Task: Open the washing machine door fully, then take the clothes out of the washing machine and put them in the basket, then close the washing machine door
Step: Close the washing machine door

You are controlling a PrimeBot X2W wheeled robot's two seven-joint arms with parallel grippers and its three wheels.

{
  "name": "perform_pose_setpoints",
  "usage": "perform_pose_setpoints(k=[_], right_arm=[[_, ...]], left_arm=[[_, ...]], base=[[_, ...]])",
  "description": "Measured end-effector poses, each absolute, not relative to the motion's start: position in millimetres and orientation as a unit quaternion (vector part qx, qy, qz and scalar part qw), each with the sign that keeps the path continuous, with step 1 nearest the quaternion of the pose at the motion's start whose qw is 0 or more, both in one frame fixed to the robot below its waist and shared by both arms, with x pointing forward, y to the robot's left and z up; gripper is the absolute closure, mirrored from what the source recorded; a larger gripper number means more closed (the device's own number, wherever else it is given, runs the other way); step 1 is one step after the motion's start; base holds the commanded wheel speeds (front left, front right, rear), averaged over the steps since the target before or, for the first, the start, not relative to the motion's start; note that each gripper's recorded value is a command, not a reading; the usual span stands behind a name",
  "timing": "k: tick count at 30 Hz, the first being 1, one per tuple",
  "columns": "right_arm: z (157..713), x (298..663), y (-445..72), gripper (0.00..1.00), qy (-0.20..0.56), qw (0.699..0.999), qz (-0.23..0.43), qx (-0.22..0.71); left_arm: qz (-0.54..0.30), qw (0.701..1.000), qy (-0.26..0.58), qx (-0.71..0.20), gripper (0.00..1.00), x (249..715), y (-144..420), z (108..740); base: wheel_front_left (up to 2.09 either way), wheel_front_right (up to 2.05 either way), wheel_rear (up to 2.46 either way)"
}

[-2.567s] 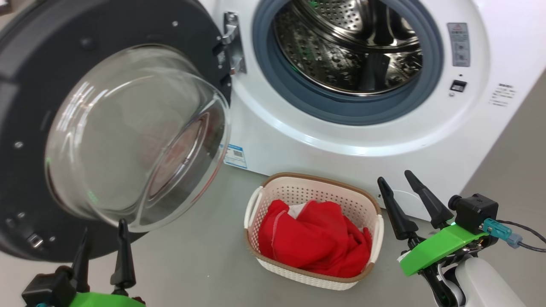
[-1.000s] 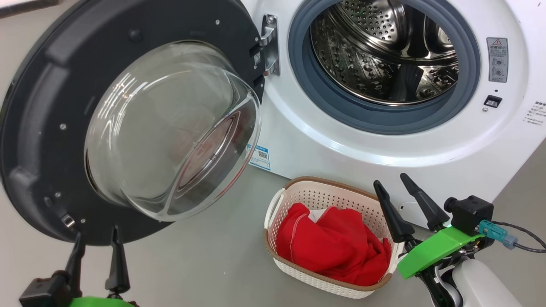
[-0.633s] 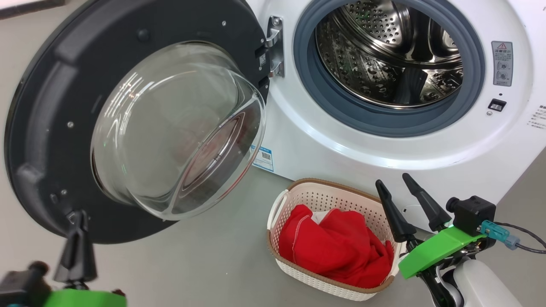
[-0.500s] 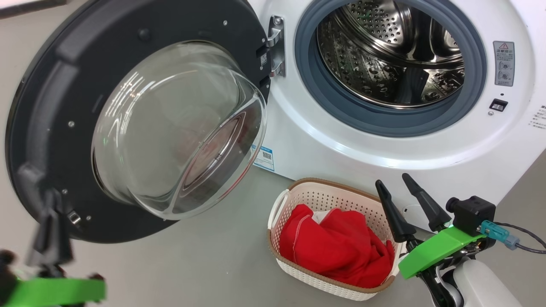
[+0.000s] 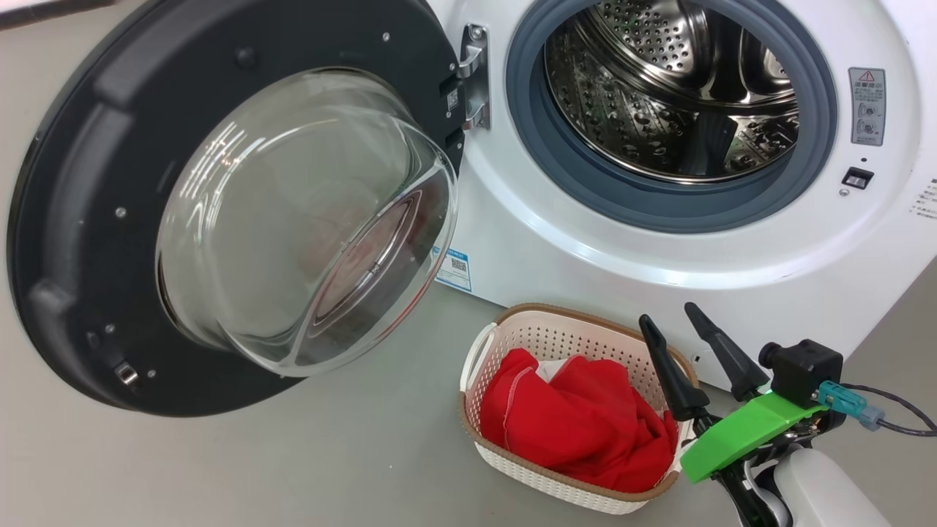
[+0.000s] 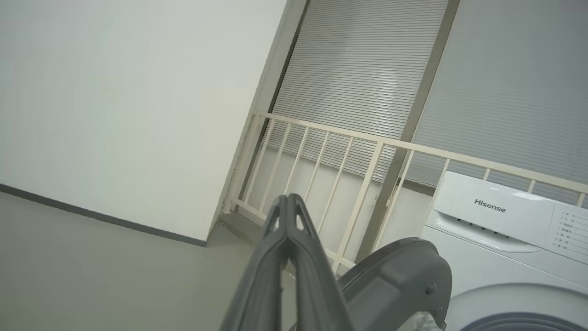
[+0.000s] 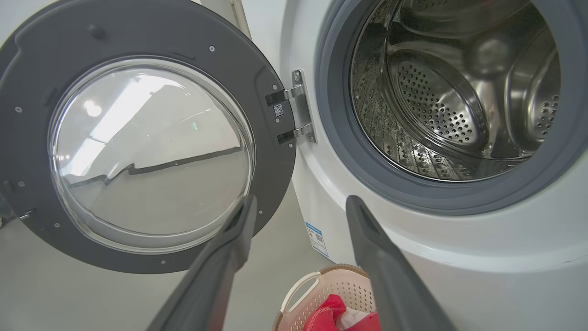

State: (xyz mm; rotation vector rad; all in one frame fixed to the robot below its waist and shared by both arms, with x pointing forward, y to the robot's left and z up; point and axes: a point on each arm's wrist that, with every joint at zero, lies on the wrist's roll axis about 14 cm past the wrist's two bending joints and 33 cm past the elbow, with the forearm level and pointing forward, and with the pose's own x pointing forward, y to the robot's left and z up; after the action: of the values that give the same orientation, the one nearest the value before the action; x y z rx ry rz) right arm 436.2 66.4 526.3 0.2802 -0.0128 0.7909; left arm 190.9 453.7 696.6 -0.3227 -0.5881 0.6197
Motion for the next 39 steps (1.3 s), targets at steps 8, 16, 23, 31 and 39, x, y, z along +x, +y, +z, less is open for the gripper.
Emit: perform_pose_setpoints(k=[8,16,23,31,39], right_arm=[[525,439,61,0.0,-0.006,0.916,0.378,0.135],[518,442,51,0.0,-0.001,0.92,0.367,0.134],[510,449,35,0.0,0.005,0.928,0.349,0.133],[503,452,23,0.0,0.012,0.933,0.333,0.135],[498,455,17,0.0,0.017,0.935,0.325,0.139]], left_arm=[[0.322,0.858,-0.252,-0.312,1.0,198,505,666],[0.32,0.823,-0.21,-0.42,1.0,219,524,630],[0.329,0.797,-0.171,-0.477,1.0,236,533,601],[0.301,0.772,-0.105,-0.55,1.0,262,520,568],[0.269,0.764,-0.028,-0.586,1.0,279,497,544]], base=[[0.0,0.0,0.0],[0.0,0.0,0.0],[0.0,0.0,0.0],[0.0,0.0,0.0],[0.0,0.0,0.0]])
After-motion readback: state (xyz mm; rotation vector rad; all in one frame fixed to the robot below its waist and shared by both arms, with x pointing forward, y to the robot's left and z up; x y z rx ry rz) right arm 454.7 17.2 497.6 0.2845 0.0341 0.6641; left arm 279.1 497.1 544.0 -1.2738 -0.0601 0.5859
